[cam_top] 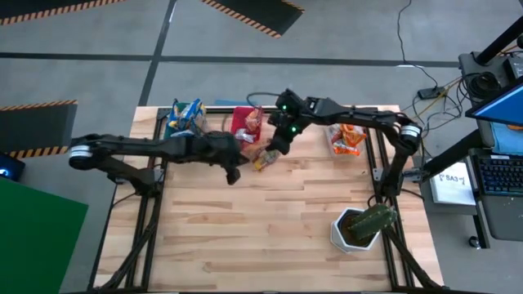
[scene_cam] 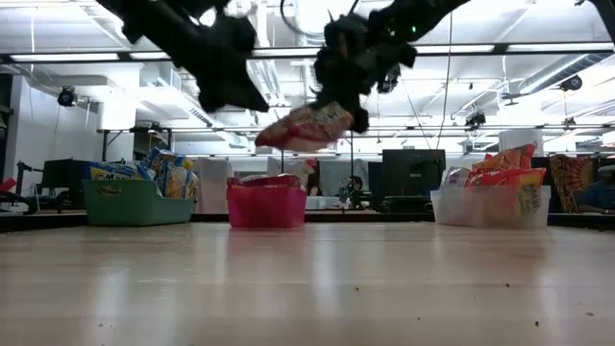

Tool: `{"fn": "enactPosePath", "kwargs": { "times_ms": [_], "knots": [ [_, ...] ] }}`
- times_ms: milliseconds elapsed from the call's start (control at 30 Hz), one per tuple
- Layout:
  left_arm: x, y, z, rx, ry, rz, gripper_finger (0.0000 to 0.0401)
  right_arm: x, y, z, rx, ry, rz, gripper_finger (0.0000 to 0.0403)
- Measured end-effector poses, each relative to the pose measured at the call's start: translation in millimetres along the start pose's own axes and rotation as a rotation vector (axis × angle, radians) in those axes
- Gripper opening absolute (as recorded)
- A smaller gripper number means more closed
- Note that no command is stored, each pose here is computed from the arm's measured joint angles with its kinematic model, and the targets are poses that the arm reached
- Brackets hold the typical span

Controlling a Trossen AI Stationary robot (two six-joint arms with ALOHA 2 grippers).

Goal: Sort Maruchan noodles
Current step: Put the red noodle pack into the red bin

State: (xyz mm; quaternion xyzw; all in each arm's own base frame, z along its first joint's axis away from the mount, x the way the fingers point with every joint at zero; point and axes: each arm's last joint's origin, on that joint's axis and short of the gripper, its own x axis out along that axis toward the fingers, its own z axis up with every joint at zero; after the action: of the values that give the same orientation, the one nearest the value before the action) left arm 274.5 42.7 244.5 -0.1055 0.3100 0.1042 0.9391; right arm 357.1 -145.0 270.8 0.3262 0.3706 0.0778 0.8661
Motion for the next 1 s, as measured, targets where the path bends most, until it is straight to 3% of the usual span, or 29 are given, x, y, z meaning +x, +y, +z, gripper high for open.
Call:
{"fn": "enactPosePath", "kwargs": {
  "times_ms": [133, 333, 567, 667, 867, 1000],
  "knots": [
    [-31.3, 0.2, 13.5, -0.007, -0.138, 0.05, 0.0, -18.0, 15.3, 21.1, -0.083, -0.113, -0.094, 0.0009],
    [-75.6, 4.3, 25.6, -0.037, -0.333, 0.22, 0.0, -38.0, 30.8, 55.2, -0.204, -0.272, -0.295, 0.0009],
    [-114.6, 9.7, 29.3, -0.099, -0.488, 0.399, 0.0, -31.7, 23.7, 89.4, -0.253, -0.353, -0.46, 0.0009],
    [-123.2, 10.8, 29.5, -0.115, -0.521, 0.431, 0.0, -19.1, 11.9, 99.7, -0.195, -0.345, -0.521, 0.0009],
    [-125.9, 11.1, 29.4, -0.126, -0.532, 0.438, 0.0, 8.0, -16.0, 106.8, 0.128, -0.293, -0.65, 0.0009],
    [-121.8, 11.0, 29.5, -0.125, -0.519, 0.44, 0.0, 22.5, -29.2, 110.2, 0.18, -0.243, -0.666, 0.0009]
  ]
}}
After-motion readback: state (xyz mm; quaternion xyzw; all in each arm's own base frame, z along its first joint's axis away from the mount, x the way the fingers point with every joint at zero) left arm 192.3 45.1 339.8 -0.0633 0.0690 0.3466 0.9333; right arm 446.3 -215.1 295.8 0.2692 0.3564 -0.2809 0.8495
